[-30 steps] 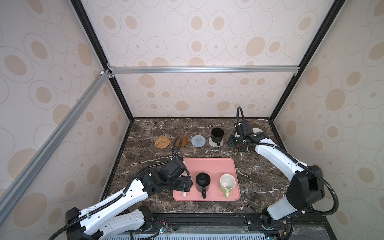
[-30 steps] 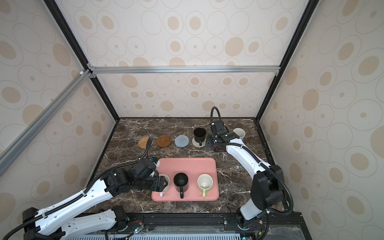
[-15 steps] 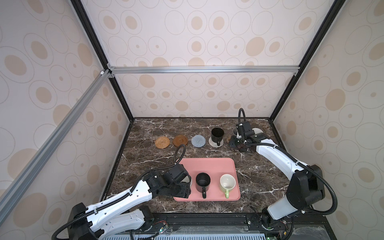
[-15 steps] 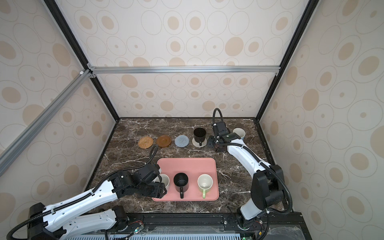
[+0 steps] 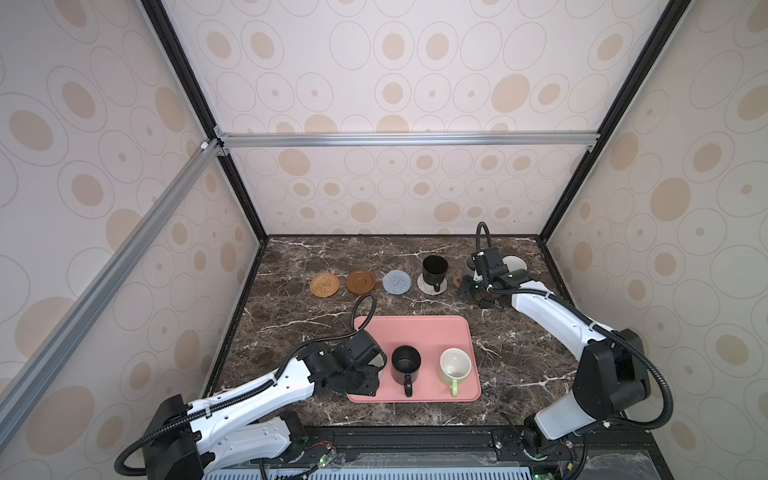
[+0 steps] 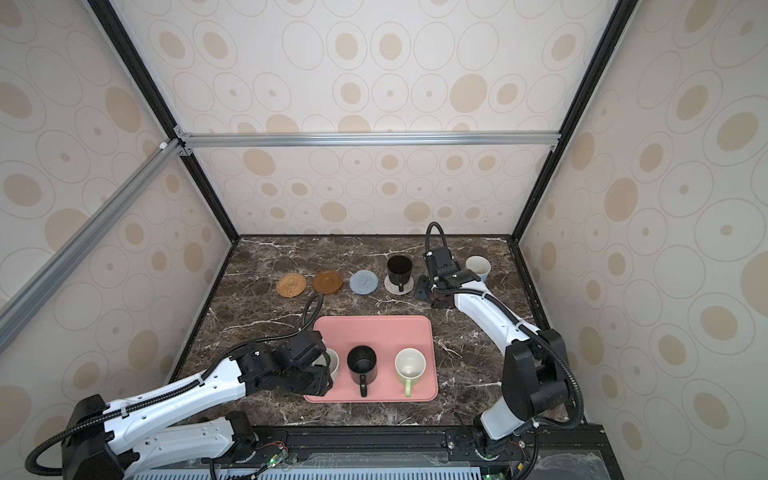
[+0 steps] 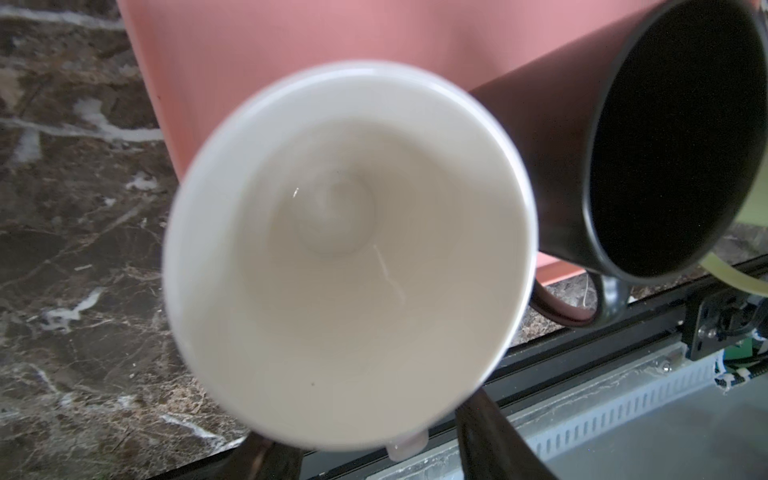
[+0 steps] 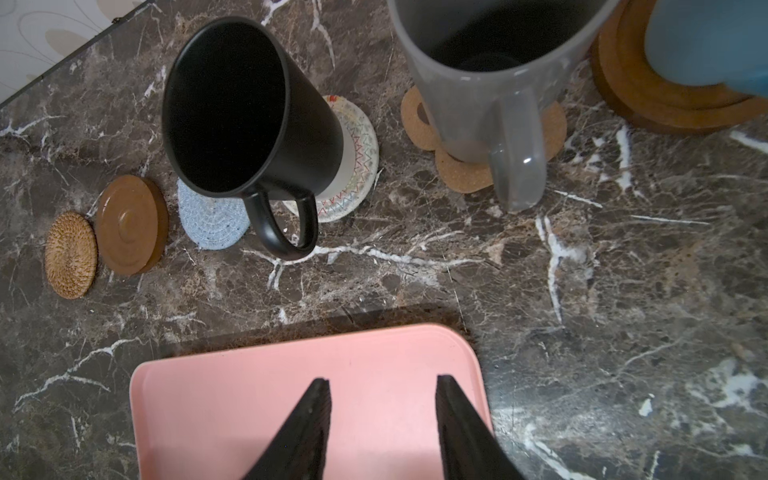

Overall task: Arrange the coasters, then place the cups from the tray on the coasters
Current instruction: 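Lower the left gripper onto the white mug rim and close it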

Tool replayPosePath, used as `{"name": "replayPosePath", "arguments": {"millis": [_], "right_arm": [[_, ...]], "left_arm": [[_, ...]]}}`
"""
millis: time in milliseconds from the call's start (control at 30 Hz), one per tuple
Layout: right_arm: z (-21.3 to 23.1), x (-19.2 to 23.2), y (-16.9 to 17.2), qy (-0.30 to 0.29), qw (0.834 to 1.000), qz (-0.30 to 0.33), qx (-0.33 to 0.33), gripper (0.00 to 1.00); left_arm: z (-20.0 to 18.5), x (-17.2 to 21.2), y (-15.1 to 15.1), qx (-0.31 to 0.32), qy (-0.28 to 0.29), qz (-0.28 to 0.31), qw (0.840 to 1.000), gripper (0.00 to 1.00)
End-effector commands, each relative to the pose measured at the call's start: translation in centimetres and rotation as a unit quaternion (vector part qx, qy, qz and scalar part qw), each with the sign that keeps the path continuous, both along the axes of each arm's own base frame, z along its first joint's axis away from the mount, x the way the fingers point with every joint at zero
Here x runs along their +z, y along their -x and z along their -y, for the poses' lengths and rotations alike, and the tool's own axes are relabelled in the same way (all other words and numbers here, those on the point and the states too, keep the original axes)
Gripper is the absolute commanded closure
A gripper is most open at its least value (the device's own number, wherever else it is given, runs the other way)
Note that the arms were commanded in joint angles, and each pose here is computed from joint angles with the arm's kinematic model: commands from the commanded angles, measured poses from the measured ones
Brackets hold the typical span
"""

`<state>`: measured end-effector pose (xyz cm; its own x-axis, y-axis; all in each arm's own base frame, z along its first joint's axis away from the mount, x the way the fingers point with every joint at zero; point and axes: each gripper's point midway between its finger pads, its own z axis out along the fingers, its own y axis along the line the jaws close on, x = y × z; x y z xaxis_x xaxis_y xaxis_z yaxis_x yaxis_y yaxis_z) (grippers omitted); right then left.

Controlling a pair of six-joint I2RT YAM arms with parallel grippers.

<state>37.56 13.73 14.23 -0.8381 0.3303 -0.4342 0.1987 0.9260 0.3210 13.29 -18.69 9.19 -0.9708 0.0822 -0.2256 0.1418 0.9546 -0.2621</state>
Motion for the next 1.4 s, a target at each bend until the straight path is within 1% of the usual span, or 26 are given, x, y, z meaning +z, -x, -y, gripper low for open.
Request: {"name": "replayPosePath", "arguments": {"millis": [0,300,500,600,733,900,1067,1367], "right_arm": [[0.7,0.3,0.5,-0.001,1.000,0.002,-0.016,0.55],[1.1,0.3,0.9,0.004,1.000,0.003,-0.022,0.55],[0.9,0.1,0.9,0.001,1.000,-0.001,-0.022,0.55],[1.0,0.3,0.9,0.002,1.000,0.000,-0.022,0.55],[1.3,0.3,1.1,0.007,1.000,0.000,-0.025,0.55],[1.3,0.2,1.2,0.006,1.000,-0.003,-0.026,0.55],[1.3,0.2,1.2,0.008,1.000,-0.002,-0.026,0.55],[1.4,0.3,1.1,0.009,1.000,0.000,-0.027,0.55]], "left_arm": [[-0.3,-0.2,-0.6,0.017,-0.014,0.016,1.000,0.46],[-0.8,-0.9,-1.2,0.020,-0.048,0.024,0.998,0.50],[-0.7,-1.1,-1.7,0.024,-0.049,0.037,0.998,0.54],[-0.8,-1.3,-2.0,0.026,-0.051,0.042,0.997,0.58],[-0.6,-1.7,-2.4,0.032,-0.053,0.048,0.997,0.66],[-0.4,-1.9,-2.8,0.034,-0.056,0.055,0.996,0.70],[-0.6,-2.1,-3.2,0.041,-0.064,0.060,0.995,0.78],[-0.9,-2.5,-3.5,0.046,-0.086,0.060,0.993,0.84]]}}
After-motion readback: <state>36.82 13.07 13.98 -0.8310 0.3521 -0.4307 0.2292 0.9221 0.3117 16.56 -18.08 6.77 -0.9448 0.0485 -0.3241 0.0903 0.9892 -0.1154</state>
